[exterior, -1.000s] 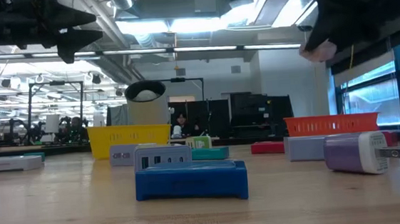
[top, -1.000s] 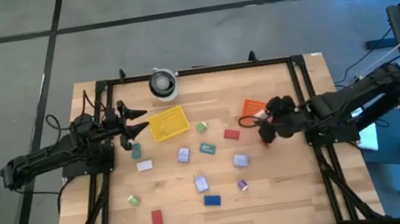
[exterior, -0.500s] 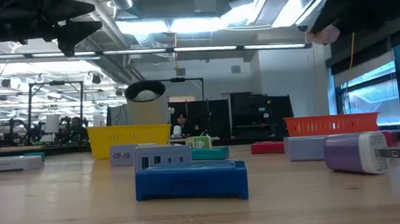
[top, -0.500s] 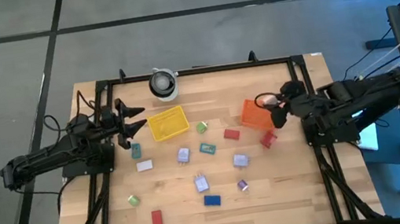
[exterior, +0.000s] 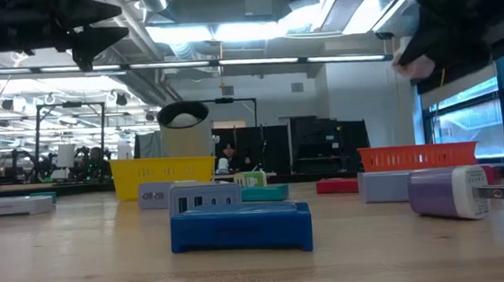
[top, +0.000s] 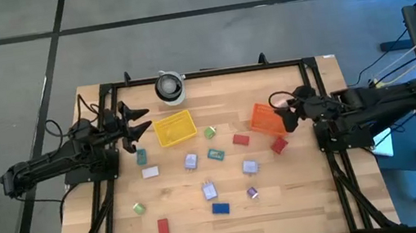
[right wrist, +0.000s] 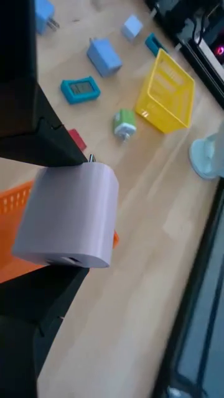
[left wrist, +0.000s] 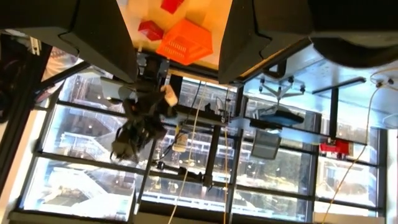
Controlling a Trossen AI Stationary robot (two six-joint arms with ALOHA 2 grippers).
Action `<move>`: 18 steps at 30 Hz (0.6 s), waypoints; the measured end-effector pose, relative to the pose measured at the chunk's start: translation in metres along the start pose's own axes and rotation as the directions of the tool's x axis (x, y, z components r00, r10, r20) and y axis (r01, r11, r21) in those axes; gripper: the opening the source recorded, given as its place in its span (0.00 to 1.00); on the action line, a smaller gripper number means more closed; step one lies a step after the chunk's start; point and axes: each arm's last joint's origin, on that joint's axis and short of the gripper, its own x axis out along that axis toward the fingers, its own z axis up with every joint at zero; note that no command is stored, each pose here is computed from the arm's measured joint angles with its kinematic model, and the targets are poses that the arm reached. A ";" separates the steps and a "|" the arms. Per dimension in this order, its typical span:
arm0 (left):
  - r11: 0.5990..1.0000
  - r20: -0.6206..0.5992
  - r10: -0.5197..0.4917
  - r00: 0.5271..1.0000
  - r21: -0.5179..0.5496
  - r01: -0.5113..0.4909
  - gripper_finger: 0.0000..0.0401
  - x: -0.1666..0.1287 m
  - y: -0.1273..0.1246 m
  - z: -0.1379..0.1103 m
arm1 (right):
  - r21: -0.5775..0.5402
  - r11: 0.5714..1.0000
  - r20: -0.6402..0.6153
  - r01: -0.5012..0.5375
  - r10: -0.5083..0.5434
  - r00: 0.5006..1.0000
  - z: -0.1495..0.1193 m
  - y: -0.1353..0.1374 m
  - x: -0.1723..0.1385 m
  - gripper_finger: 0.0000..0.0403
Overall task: Pick & Place Office items
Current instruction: Put the pink charger adapter into the orange bin
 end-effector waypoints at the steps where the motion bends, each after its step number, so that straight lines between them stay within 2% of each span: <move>1: 1.000 0.000 0.000 1.000 0.000 0.000 0.55 0.000 0.000 0.000 | 0.010 1.000 -0.005 -0.013 0.013 1.000 -0.002 -0.001 0.004 0.58; 8: 1.000 -0.022 0.006 1.000 -0.002 -0.006 0.55 0.002 0.001 -0.002 | 0.071 0.997 -0.033 -0.043 0.045 0.998 -0.013 -0.008 0.029 0.57; 12: 1.000 -0.040 0.010 0.999 -0.003 -0.010 0.55 0.004 0.001 -0.004 | 0.092 0.996 -0.081 0.002 0.005 0.997 -0.012 -0.011 0.042 0.57; 18: 1.000 -0.058 0.016 0.998 -0.005 -0.016 0.55 0.006 0.002 -0.007 | 0.099 0.995 -0.158 0.010 0.006 0.987 -0.006 -0.006 0.063 0.57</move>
